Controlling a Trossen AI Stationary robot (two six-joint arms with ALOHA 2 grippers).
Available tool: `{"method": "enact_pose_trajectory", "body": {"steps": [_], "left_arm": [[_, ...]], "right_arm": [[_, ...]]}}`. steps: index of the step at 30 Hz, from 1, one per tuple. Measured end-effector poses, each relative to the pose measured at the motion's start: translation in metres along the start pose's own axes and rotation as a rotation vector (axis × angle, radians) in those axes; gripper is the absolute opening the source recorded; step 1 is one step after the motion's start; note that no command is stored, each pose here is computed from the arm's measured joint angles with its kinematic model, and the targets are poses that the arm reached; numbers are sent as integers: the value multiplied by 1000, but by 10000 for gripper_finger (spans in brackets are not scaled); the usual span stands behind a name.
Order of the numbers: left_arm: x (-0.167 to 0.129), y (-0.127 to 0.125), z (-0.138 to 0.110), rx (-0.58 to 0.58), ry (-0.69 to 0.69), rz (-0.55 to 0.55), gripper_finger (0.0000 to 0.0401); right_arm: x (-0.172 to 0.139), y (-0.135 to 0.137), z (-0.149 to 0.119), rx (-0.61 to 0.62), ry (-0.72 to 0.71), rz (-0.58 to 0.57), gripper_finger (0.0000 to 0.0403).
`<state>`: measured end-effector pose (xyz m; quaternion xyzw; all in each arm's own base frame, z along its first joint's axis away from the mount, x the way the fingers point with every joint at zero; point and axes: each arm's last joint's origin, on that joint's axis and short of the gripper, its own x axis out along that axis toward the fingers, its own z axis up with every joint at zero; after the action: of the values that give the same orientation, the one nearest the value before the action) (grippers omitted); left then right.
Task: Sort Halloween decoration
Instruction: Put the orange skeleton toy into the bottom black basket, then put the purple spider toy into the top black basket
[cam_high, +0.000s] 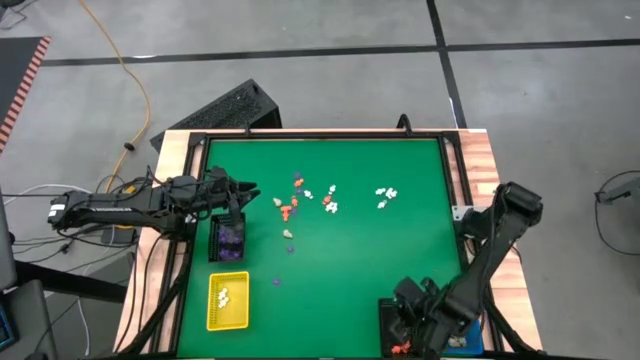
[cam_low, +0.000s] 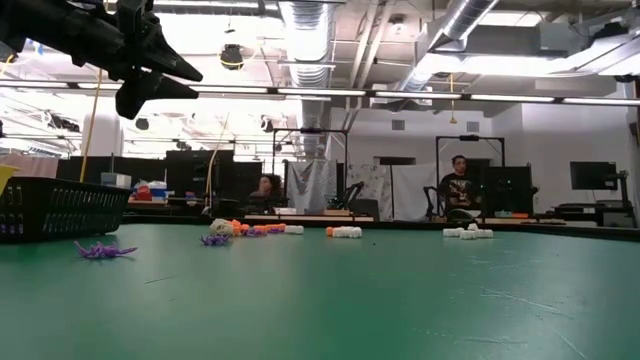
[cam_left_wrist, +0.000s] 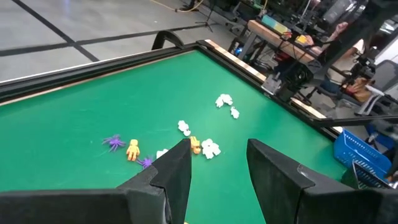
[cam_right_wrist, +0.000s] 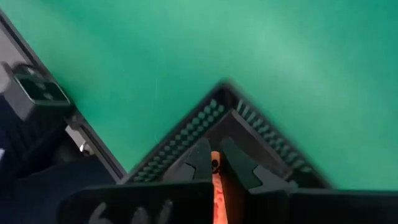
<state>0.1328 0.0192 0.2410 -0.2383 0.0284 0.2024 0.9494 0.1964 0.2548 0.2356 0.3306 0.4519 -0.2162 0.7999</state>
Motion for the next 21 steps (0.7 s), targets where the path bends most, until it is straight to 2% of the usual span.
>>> {"method": "enact_pose_trajectory", "body": {"steps": [9, 13, 21], "left_arm": [[0, 1, 0, -17, -14, 23, 144], [0, 1, 0, -16, -14, 24, 144], [0, 1, 0, -9, -14, 24, 144]], "right_arm": [[29, 7, -28, 31, 55, -27, 35], [33, 5, -34, 67, 113, -58, 66], [27, 5, -31, 33, 115, -50, 147]]}}
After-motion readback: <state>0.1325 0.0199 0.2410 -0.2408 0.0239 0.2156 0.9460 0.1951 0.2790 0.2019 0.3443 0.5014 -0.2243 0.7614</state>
